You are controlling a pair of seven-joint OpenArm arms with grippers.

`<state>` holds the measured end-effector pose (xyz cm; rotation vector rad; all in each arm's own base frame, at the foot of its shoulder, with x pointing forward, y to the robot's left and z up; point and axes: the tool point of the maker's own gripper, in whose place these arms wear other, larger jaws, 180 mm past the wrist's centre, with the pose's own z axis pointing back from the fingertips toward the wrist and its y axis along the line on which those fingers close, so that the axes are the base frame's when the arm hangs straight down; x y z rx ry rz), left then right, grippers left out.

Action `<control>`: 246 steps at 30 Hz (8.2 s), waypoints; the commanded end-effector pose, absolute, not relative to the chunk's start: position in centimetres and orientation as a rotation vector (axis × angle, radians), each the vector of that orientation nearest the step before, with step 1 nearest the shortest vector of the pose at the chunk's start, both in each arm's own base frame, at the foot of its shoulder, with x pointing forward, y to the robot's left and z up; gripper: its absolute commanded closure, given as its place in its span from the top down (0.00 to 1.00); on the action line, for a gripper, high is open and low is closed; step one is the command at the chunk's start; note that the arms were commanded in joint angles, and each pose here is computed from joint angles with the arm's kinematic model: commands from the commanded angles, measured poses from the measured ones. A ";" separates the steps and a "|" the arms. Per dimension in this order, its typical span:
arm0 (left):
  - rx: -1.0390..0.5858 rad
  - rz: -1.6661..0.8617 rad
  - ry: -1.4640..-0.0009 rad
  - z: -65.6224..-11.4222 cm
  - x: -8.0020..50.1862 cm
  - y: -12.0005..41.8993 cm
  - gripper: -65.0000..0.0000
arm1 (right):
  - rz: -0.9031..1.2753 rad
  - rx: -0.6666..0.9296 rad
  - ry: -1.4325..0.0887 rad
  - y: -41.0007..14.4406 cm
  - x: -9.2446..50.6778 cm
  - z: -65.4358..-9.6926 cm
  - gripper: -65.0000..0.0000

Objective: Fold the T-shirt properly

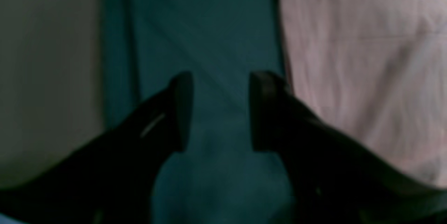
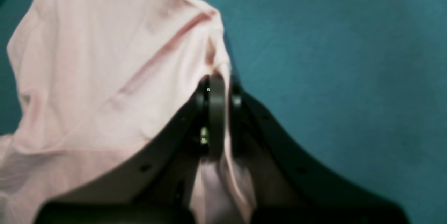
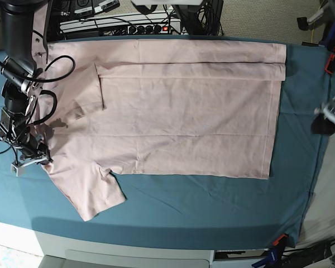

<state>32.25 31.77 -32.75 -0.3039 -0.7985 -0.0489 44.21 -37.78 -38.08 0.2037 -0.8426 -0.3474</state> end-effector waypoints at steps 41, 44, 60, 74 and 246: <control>-0.690 0.282 -0.659 -37.5 47.0 20.9 0.32 | -0.421 0.258 -0.969 -39.0 45.1 -35.6 0.00; -0.700 0.263 -0.681 -37.1 47.1 21.0 0.23 | -0.425 0.251 -0.980 -39.4 45.0 -35.5 0.00; -0.926 0.161 -0.759 -33.0 46.7 19.5 0.00 | -0.247 0.222 -1.052 -41.3 44.1 -30.8 0.00; -1.039 0.189 -0.727 -30.3 44.6 22.9 0.00 | -0.119 0.179 -1.061 -40.7 39.6 -29.8 0.00; -0.628 -0.330 -0.836 -22.3 36.3 29.2 0.45 | 0.286 0.786 -0.740 -15.8 20.8 -30.4 0.00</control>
